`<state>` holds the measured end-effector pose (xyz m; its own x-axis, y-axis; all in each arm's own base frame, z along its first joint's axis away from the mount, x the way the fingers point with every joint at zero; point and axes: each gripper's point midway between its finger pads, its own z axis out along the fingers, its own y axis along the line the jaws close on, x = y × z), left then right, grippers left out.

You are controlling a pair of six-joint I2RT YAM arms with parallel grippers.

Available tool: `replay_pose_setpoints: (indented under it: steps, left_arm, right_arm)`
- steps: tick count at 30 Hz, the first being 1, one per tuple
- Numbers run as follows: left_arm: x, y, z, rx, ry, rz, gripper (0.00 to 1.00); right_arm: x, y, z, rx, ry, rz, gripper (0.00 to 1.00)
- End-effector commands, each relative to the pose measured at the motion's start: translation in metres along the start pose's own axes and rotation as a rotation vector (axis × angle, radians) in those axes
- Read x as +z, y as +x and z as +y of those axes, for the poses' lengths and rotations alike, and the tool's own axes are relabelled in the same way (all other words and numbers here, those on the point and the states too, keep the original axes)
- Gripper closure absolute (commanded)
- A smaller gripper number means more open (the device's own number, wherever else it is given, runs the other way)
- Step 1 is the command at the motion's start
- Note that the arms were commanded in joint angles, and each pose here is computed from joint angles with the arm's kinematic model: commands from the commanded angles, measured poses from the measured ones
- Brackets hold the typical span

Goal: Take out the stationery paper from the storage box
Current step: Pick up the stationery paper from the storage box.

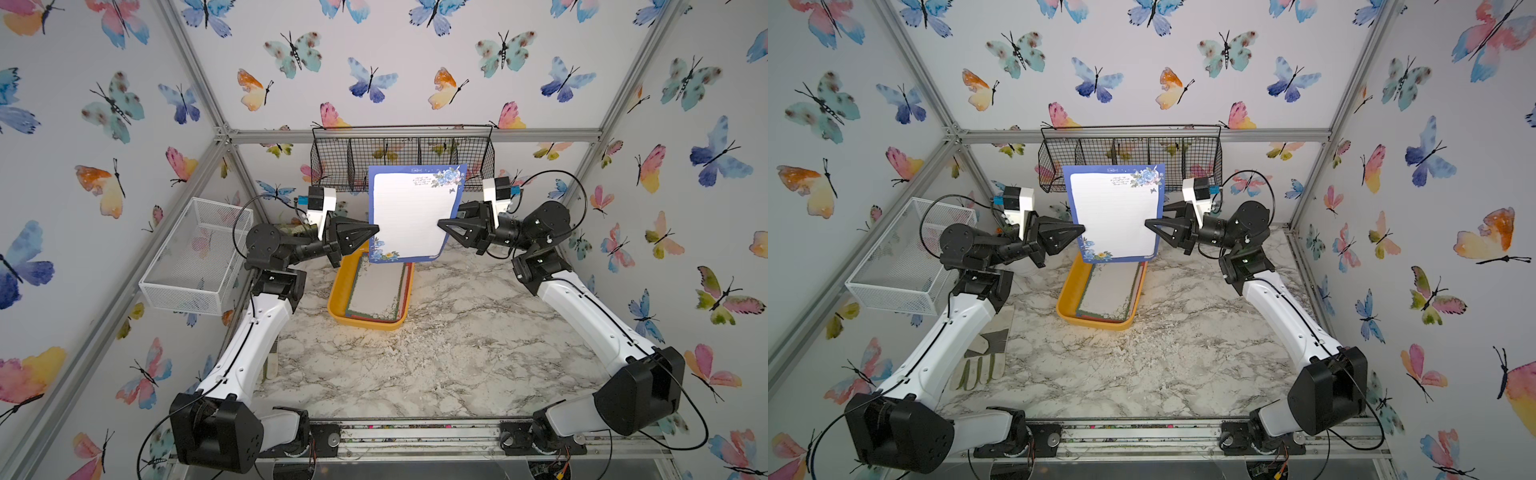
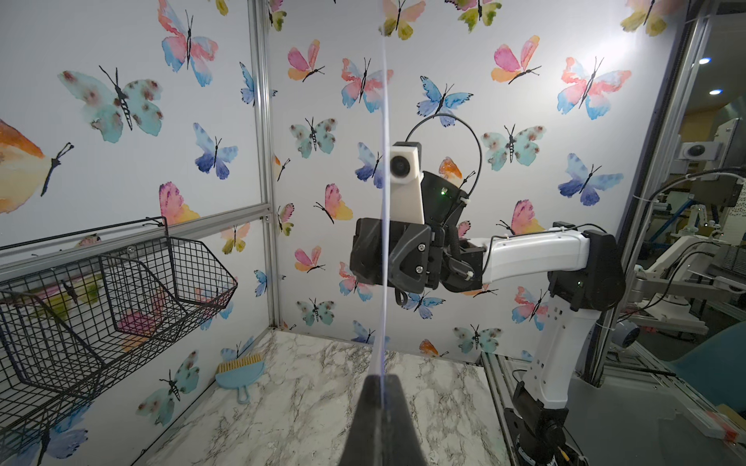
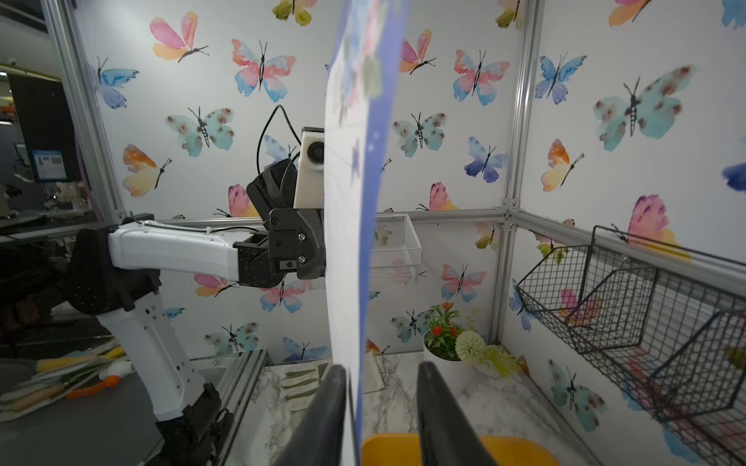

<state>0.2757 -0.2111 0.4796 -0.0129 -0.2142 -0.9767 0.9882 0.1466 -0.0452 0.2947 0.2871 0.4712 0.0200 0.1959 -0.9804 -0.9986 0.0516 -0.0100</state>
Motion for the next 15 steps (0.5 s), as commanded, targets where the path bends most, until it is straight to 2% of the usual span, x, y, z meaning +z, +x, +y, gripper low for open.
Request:
replay_pose_setpoints:
  steps: [1, 10, 15]
  left_arm:
    - [-0.0015, -0.016, -0.0106, 0.043, -0.009, -0.038, 1.0]
    - [0.0064, -0.0153, -0.0188, 0.024, 0.017, -0.044, 1.0]
    - [0.0077, -0.0146, -0.0163, 0.011, 0.007, -0.052, 1.0]
  right_arm:
    - [-0.0006, -0.0167, 0.0094, -0.014, -0.035, -0.027, 0.75]
    - [-0.0005, -0.0164, 0.0112, 0.036, -0.03, -0.033, 0.71]
    - [0.0018, -0.0216, 0.0162, 0.04, -0.051, -0.039, 0.73]
